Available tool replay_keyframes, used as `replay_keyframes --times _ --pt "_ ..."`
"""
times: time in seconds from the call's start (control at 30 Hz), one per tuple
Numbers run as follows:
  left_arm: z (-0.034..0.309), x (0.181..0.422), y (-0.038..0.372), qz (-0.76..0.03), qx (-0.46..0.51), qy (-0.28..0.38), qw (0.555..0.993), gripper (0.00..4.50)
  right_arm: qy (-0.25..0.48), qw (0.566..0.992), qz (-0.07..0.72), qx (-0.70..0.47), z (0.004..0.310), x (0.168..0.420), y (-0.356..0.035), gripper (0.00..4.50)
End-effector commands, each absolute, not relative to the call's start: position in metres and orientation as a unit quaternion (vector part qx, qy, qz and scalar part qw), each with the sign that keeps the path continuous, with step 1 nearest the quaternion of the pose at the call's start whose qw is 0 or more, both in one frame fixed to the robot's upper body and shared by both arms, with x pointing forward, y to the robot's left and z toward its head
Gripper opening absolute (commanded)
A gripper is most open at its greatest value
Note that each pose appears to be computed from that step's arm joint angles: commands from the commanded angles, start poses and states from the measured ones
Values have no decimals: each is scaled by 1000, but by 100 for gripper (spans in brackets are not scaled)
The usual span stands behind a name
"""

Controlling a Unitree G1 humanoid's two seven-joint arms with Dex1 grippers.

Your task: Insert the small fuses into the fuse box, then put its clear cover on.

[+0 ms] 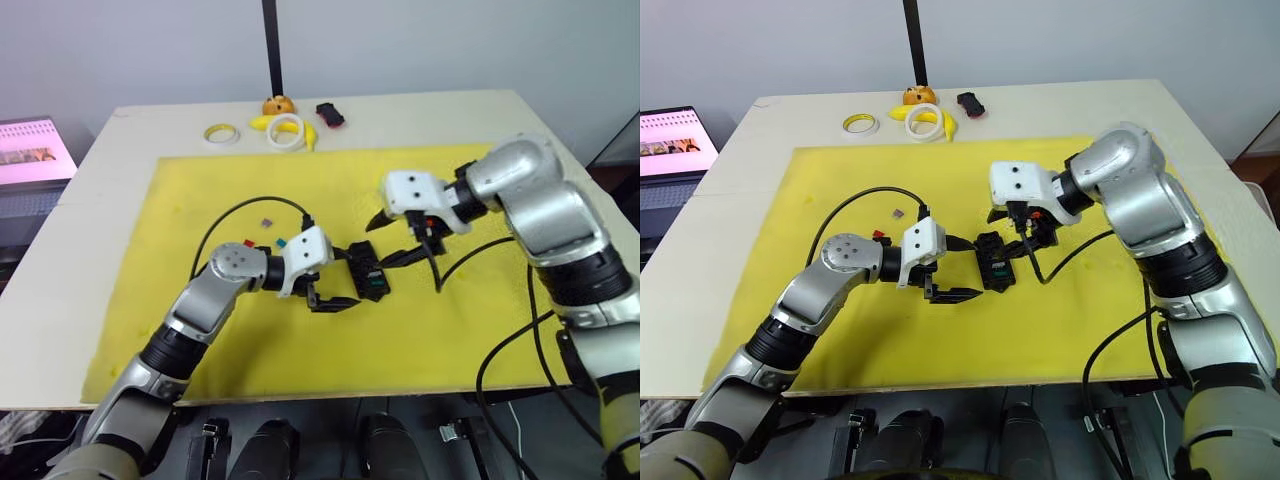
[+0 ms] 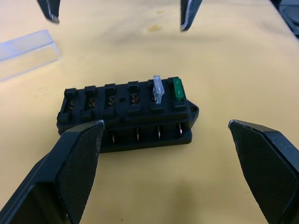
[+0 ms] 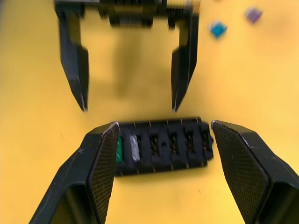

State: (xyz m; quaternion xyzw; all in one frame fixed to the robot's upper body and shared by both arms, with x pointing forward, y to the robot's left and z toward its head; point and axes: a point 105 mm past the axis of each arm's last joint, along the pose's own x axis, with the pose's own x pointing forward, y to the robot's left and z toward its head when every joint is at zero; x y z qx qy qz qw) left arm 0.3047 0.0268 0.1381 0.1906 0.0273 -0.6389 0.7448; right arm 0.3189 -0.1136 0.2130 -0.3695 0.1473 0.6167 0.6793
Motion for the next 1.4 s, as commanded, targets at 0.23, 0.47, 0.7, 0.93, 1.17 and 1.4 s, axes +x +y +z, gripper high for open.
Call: replay_keyframes --times 0.23,0.47,0.7,0.93,1.17,1.4 --pt "150 298 33 -653 182 0 735 450 52 753 618 -222 190 309 -122 103" --pt "151 301 35 -653 190 0 733 450 57 766 610 -194 177 309 -124 1" --pt "152 302 35 -651 193 1 734 450 72 773 599 -196 165 310 -126 1" --pt "153 302 33 -651 194 1 734 450 89 773 593 -207 153 309 -128 1" --pt "156 304 31 -650 195 0 734 450 113 776 580 -221 139 312 -130 1" --pt "155 305 31 -650 196 0 735 450 134 769 585 -220 136 309 -132 1"
